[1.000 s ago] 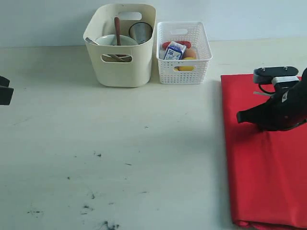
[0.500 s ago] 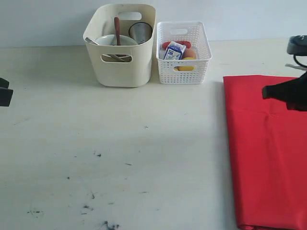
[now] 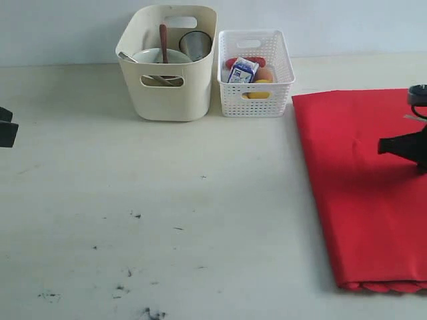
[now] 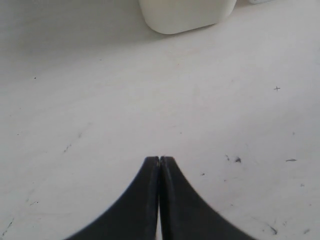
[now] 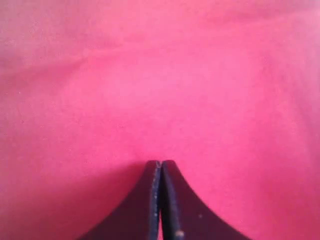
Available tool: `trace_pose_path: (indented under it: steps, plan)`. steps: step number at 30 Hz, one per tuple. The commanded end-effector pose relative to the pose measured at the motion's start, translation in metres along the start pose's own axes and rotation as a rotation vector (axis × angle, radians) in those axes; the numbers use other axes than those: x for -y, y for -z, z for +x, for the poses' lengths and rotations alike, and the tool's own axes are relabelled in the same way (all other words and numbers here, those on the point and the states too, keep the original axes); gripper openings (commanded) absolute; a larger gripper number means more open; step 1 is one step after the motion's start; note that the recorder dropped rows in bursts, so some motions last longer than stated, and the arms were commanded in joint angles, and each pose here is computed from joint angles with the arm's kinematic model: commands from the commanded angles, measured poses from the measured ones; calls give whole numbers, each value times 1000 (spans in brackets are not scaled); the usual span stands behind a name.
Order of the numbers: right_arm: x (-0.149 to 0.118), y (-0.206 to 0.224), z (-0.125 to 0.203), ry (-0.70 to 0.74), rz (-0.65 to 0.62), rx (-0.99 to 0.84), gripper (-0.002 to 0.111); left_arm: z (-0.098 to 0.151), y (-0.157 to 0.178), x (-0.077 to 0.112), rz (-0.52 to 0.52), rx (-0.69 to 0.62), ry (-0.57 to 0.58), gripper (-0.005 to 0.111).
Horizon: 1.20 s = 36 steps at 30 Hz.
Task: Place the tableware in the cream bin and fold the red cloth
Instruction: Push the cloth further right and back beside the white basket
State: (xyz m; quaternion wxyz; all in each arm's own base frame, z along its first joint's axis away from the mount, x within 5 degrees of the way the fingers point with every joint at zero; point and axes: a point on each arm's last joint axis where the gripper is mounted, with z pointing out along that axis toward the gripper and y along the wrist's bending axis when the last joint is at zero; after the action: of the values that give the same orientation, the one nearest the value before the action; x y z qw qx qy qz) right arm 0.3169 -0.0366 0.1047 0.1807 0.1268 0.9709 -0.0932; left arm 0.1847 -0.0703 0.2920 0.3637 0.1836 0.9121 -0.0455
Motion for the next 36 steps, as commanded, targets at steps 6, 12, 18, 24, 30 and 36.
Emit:
trace_pose_path:
  steps: [6, 12, 18, 24, 30, 36]
  plan:
    - [11, 46, -46, -60, 65, 93, 0, -1, 2, -1, -4, 22, 3, 3]
    - [22, 72, -21, -68, 83, 90, 0, -1, 2, -1, -4, 23, 3, 3]
    - [14, 52, 24, -76, -39, 91, 0, -1, 2, -1, -4, 23, 5, 3]
    - [0, 14, 38, -23, -121, 40, 0, -1, 2, -1, -4, 23, 5, 3]
    - [-13, -21, 9, 50, -121, 33, 0, 0, 2, -1, -6, 10, 4, 3]
    - [-29, -39, -63, 64, -139, 188, 0, 1, 2, -1, -6, 4, 4, 3]
